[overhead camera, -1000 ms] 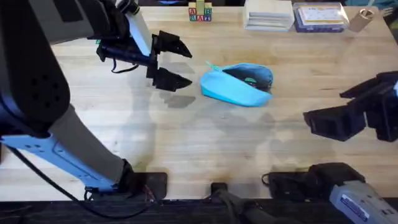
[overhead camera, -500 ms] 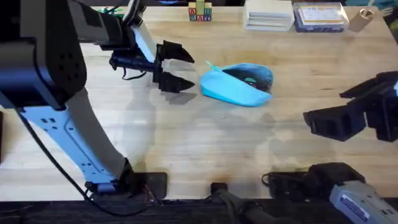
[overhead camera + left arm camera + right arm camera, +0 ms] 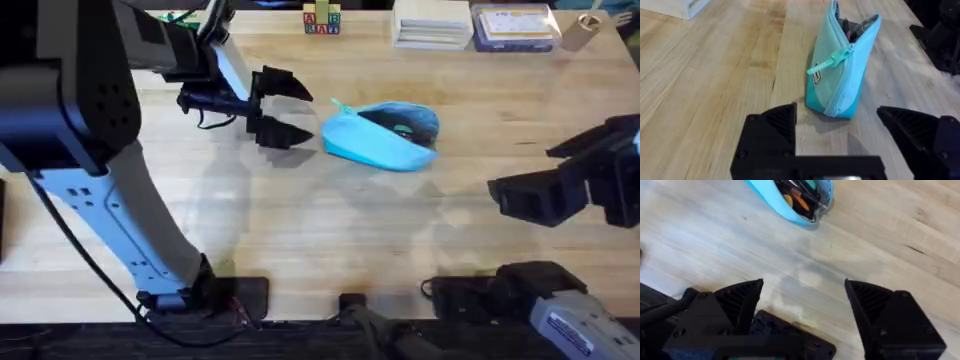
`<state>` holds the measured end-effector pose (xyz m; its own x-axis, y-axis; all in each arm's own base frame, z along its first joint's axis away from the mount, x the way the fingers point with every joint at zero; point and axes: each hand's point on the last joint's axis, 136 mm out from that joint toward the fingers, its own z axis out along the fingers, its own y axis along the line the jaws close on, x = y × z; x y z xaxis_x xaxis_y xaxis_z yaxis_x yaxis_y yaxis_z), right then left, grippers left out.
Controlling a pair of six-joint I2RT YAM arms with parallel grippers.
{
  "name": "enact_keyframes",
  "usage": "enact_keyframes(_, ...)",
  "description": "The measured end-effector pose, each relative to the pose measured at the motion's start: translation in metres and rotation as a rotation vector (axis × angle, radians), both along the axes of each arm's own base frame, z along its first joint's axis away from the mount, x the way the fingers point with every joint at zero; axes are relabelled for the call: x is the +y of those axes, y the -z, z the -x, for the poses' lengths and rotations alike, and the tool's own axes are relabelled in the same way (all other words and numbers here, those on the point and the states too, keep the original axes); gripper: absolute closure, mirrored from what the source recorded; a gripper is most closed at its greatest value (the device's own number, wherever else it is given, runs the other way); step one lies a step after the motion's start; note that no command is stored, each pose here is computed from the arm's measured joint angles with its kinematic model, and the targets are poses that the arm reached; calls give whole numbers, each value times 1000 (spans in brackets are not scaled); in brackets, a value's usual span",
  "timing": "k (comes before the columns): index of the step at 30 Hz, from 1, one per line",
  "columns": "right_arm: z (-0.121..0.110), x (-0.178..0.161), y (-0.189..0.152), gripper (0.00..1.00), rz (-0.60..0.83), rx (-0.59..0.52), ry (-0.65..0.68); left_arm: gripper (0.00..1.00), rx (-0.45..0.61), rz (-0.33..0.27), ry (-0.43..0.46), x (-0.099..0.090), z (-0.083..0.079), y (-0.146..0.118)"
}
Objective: Unzip the bag, pick up the pens from the table one at a time and place them inside, then zip the bag closed.
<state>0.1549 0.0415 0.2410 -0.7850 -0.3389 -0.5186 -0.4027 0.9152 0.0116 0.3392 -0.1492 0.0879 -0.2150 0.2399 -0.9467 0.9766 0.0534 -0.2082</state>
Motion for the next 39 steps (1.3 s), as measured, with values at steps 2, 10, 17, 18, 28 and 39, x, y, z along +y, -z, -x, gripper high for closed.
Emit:
enact_keyframes(2,-1,0,-1,3,0,-4,0,7,0,0,0,0,0,0)
enact_keyframes(10,-26,3,-17,3,-31,-122,20,7,0,0,0,0,0,0)
enact_keyframes(17,-42,14,-32,3,-92,-198,-5,7,0,0,0,0,0,0)
enact_keyframes(18,-44,15,-32,3,-95,-196,-7,7,0,0,0,0,0,0)
enact_keyframes(28,-71,23,-7,4,-98,-77,-30,7,0,0,0,0,0,0)
enact_keyframes(39,-102,71,1,5,-111,-95,-193,6,0,0,0,0,0,0)
